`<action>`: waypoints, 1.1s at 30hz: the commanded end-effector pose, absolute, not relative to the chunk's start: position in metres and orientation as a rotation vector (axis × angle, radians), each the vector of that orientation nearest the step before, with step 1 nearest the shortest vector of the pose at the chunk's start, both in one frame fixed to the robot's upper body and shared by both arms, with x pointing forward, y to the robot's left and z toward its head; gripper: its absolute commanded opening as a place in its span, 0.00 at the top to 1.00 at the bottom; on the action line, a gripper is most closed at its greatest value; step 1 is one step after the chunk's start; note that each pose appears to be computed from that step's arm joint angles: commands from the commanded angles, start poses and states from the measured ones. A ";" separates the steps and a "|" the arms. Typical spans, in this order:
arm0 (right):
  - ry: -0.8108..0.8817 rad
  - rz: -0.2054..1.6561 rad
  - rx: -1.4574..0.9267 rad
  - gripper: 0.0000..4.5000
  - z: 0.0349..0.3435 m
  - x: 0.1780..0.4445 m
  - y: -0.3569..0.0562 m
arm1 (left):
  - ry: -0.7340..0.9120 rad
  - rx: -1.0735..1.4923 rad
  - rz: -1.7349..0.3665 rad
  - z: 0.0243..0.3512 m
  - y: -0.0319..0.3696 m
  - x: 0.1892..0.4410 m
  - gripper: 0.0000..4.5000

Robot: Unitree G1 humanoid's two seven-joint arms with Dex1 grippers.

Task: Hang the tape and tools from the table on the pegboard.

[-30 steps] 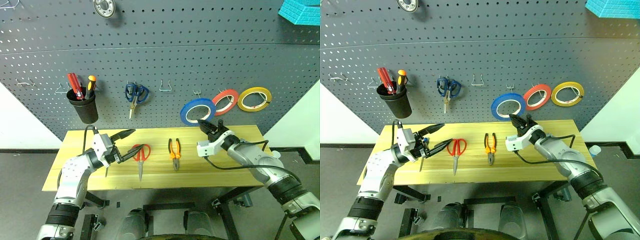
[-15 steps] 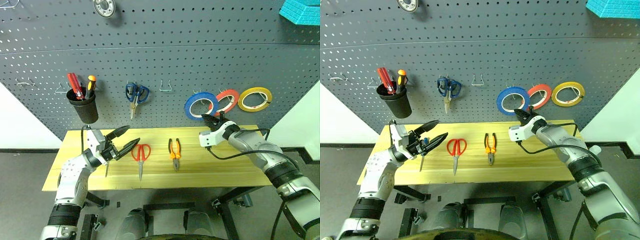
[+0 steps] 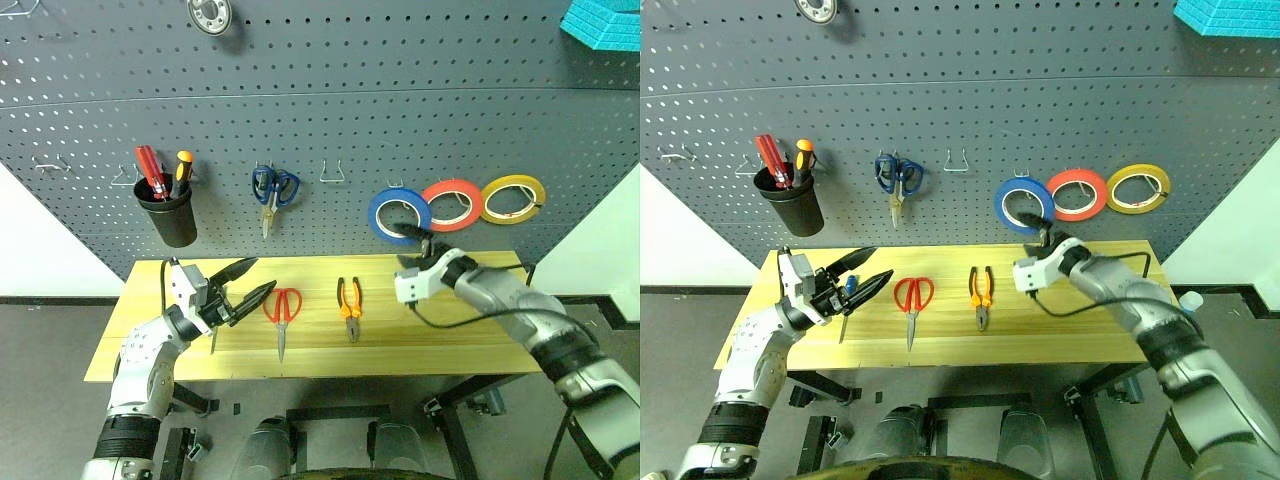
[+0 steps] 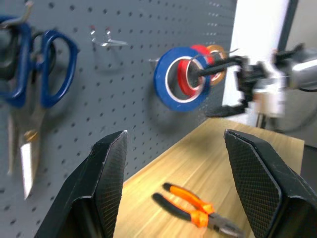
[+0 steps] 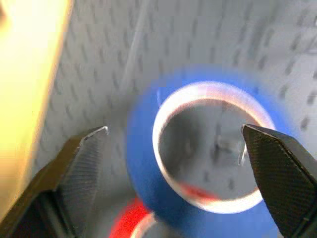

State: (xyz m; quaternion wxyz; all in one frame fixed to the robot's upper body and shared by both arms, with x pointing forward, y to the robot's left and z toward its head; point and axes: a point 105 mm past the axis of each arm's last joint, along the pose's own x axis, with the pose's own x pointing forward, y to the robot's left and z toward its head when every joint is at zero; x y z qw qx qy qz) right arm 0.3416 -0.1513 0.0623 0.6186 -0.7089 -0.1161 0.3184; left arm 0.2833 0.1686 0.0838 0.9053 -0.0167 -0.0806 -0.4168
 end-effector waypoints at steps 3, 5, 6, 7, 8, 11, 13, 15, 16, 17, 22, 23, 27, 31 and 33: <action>-0.084 0.897 -1.312 0.03 0.033 0.313 -0.123 | -0.002 0.123 -0.744 0.055 0.190 0.297 0.28; -0.007 0.906 -1.211 0.03 0.025 0.312 -0.118 | 0.049 0.150 -0.718 0.047 0.196 0.301 0.28; 0.038 0.909 -1.151 0.03 0.021 0.314 -0.115 | 0.065 0.149 -0.722 0.044 0.197 0.301 0.28; 0.091 0.905 -1.072 0.03 0.017 0.316 -0.111 | 0.095 0.150 -0.734 0.041 0.199 0.300 0.28; 0.153 0.899 -0.995 0.01 0.012 0.318 -0.108 | 0.134 0.160 -0.746 0.036 0.201 0.299 0.28; 0.326 0.869 -0.729 0.01 0.005 0.327 -0.095 | 0.254 0.231 -0.773 0.018 0.211 0.294 0.28; 0.421 0.861 -0.633 0.01 0.000 0.328 -0.085 | 0.281 0.279 -0.789 0.014 0.216 0.291 0.28; 0.493 0.829 -0.569 0.01 -0.004 0.330 -0.076 | 0.281 0.289 -0.787 0.015 0.220 0.291 0.28; 0.528 0.800 -0.524 0.01 -0.004 0.332 -0.071 | 0.279 0.283 -0.785 0.016 0.222 0.292 0.28; 0.567 0.771 -0.470 0.01 -0.006 0.334 -0.065 | 0.278 0.281 -0.783 0.017 0.223 0.292 0.28; 0.692 0.585 -0.412 0.01 -0.013 0.350 -0.059 | 0.280 0.286 -0.785 0.017 0.228 0.290 0.28; 0.702 0.557 -0.406 0.01 -0.013 0.353 -0.059 | 0.279 0.283 -0.787 0.018 0.227 0.289 0.28; 0.722 0.494 -0.372 0.01 -0.014 0.360 -0.054 | 0.273 0.273 -0.791 0.019 0.227 0.287 0.28; 0.786 0.436 -0.308 0.01 -0.020 0.362 -0.050 | 0.266 0.257 -0.792 0.019 0.226 0.285 0.28; 0.842 0.442 -0.220 0.01 -0.024 0.358 -0.041 | 0.260 0.250 -0.792 0.020 0.225 0.285 0.28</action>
